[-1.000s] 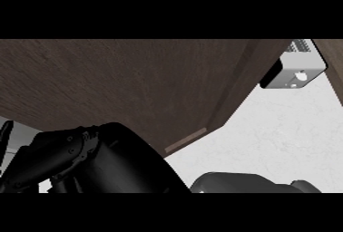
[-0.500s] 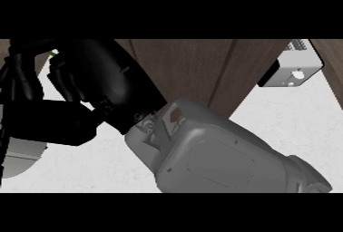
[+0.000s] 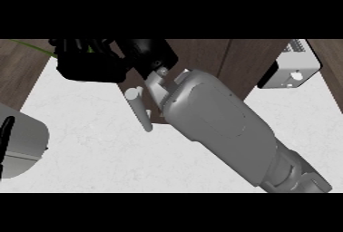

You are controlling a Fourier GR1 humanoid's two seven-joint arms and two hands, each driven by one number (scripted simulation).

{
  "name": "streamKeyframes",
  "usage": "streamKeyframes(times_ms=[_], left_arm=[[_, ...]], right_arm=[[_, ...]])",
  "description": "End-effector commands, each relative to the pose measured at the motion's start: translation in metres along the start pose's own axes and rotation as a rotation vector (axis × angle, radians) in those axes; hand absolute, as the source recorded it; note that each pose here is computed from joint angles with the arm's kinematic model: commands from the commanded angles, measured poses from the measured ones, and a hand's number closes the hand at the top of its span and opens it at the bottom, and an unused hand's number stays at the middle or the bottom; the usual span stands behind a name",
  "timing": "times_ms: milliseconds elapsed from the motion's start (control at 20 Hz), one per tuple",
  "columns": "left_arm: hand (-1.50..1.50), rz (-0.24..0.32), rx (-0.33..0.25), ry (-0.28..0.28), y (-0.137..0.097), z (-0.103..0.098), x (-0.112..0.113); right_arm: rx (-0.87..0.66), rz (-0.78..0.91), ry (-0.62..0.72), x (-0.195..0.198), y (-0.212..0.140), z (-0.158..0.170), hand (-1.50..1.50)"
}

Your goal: Pick up the wine, place it into the cabinet and close the cabinet

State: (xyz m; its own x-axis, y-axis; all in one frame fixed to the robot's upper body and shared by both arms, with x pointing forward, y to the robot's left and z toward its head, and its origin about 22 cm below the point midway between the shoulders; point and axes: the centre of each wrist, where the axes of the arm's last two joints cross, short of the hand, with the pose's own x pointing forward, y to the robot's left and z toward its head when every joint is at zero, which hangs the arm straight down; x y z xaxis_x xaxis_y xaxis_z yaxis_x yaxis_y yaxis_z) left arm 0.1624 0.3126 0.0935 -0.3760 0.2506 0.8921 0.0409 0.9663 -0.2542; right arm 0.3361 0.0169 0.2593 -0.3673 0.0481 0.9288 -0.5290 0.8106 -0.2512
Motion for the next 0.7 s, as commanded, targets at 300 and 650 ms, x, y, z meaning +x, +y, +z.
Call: streamKeyframes(times_ms=[300,650], left_arm=[[-1.5,0.024,-0.003,0.001,-0.007,-0.004,-0.007],[-1.5,0.004,0.002,0.0,-0.011,-0.012,-0.004]], right_arm=[[-0.1,0.095,0.038,-0.047,-0.05,-0.014,1.5],[-0.127,0.13,0.033,-0.051,-0.076,-0.012,1.5]])
